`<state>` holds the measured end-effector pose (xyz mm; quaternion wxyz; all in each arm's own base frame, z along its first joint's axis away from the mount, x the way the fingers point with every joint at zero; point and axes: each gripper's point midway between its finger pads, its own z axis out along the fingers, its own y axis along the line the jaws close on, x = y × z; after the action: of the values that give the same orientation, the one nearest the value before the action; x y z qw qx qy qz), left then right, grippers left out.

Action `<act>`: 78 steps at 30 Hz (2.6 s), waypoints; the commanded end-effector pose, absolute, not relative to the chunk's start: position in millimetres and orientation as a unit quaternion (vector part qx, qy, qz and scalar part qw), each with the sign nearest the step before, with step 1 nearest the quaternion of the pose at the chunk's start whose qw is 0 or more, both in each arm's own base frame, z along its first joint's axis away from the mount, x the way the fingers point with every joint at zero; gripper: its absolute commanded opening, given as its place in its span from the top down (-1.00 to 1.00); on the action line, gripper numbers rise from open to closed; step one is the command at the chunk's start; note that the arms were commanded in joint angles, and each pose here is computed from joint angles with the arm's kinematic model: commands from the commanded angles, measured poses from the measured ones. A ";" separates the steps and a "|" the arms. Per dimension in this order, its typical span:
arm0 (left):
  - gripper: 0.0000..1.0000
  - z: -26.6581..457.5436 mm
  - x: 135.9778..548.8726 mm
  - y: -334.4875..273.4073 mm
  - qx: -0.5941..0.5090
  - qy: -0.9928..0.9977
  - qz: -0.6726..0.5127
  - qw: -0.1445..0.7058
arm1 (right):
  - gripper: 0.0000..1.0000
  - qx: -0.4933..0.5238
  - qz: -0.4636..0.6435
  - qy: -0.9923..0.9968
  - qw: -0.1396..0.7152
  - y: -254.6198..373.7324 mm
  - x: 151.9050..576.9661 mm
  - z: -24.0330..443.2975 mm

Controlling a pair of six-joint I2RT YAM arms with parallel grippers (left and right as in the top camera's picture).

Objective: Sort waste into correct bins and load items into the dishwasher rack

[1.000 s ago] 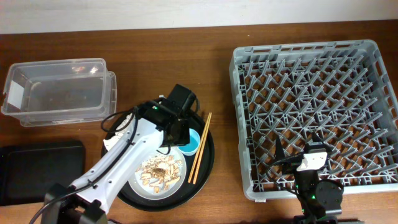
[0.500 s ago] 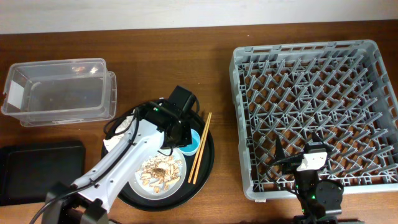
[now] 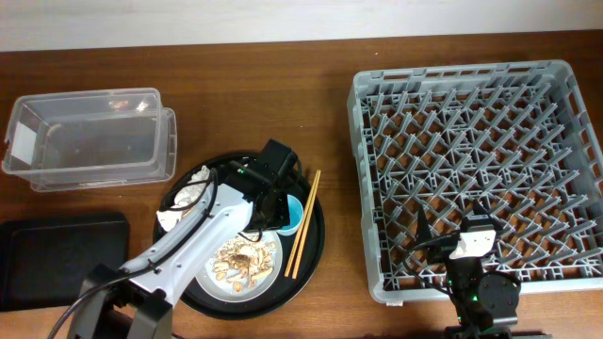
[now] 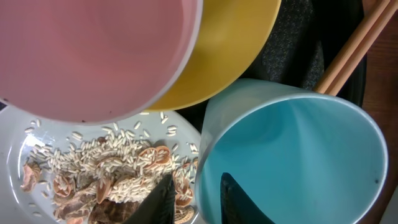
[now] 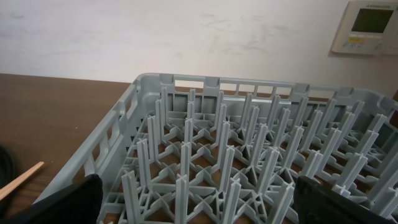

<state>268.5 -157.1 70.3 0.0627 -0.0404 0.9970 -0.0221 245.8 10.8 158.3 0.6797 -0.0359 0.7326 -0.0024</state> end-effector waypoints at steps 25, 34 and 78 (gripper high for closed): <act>0.24 159.5 295.6 -144.1 -0.034 0.995 -0.023 0.091 | -0.97 -0.035 -0.003 0.734 0.679 10.5 245.8 155.6; -0.06 167.0 325.3 -36.8 -0.203 0.974 -0.011 0.104 | -0.97 -0.035 -0.003 0.734 0.679 10.6 245.8 155.6; 0.06 51.4 312.1 -15.9 -0.091 0.991 -0.017 0.092 | -0.97 -0.035 -0.003 0.734 0.679 10.6 245.8 155.6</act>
<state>315.1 -9.2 54.7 0.0884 -0.1182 0.9890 -0.0015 245.8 10.8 158.5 0.6798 -0.0360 0.7325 -0.0025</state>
